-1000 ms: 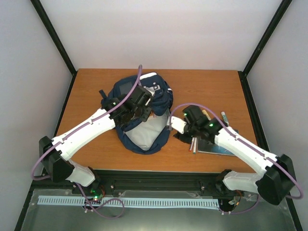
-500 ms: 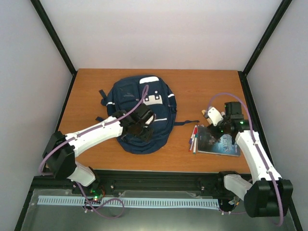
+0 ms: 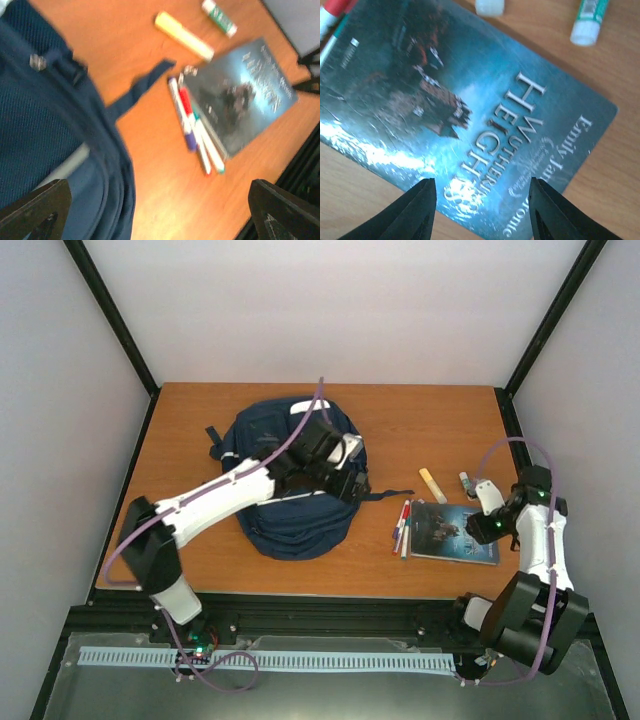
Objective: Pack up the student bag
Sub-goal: Place the book in the student bag, then pick up the book from the center of the board.
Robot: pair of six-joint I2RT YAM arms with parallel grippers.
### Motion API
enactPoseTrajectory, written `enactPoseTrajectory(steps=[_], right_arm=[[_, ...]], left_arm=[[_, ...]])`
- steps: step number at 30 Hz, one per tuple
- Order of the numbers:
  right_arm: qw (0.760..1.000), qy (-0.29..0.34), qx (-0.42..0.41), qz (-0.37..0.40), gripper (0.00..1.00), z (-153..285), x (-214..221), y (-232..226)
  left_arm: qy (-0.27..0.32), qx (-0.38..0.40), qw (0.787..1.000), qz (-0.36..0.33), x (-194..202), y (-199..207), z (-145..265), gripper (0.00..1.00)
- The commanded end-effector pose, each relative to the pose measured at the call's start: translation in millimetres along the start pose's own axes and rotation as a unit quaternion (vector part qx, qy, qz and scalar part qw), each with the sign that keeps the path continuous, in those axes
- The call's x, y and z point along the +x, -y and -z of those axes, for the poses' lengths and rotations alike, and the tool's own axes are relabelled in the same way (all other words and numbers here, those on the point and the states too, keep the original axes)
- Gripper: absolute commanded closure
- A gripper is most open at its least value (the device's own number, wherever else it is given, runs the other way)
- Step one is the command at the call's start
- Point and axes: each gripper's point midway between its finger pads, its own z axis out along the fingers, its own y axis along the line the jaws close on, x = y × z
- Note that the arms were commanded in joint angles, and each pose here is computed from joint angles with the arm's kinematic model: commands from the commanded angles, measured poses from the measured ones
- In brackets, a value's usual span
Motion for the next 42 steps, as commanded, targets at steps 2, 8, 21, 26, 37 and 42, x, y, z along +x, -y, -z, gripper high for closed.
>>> enactPoseTrajectory(steps=[2,8,21,26,37,42], right_arm=[[1.000,-0.021,-0.020,-0.013,0.48,-0.8,28.6,-0.5],[0.999,-0.034,-0.011,-0.030,0.47,-1.2,52.5,6.6],[0.996,-0.072,-0.014,-0.050,0.47,-11.0,80.1,10.8],[0.994,-0.088,-0.030,-0.062,0.46,-17.5,87.0,8.0],[0.990,-0.119,-0.043,-0.064,0.41,-26.3,103.6,-1.2],[0.989,-0.126,-0.051,-0.064,0.39,-32.3,109.3,-5.3]], left_arm=[[0.058,0.007,0.998,-0.014,-78.9,22.4,-20.8,0.00],[0.060,0.001,0.998,-0.026,-108.3,25.8,-62.1,0.00],[-0.031,-0.073,0.990,-0.114,-99.8,37.0,-140.5,0.00],[0.006,0.011,0.991,-0.134,-92.9,60.6,-159.1,0.00],[-0.037,0.099,0.989,-0.106,-69.2,76.9,-215.8,0.00],[-0.063,0.134,0.983,-0.105,-51.0,81.3,-231.9,0.00]])
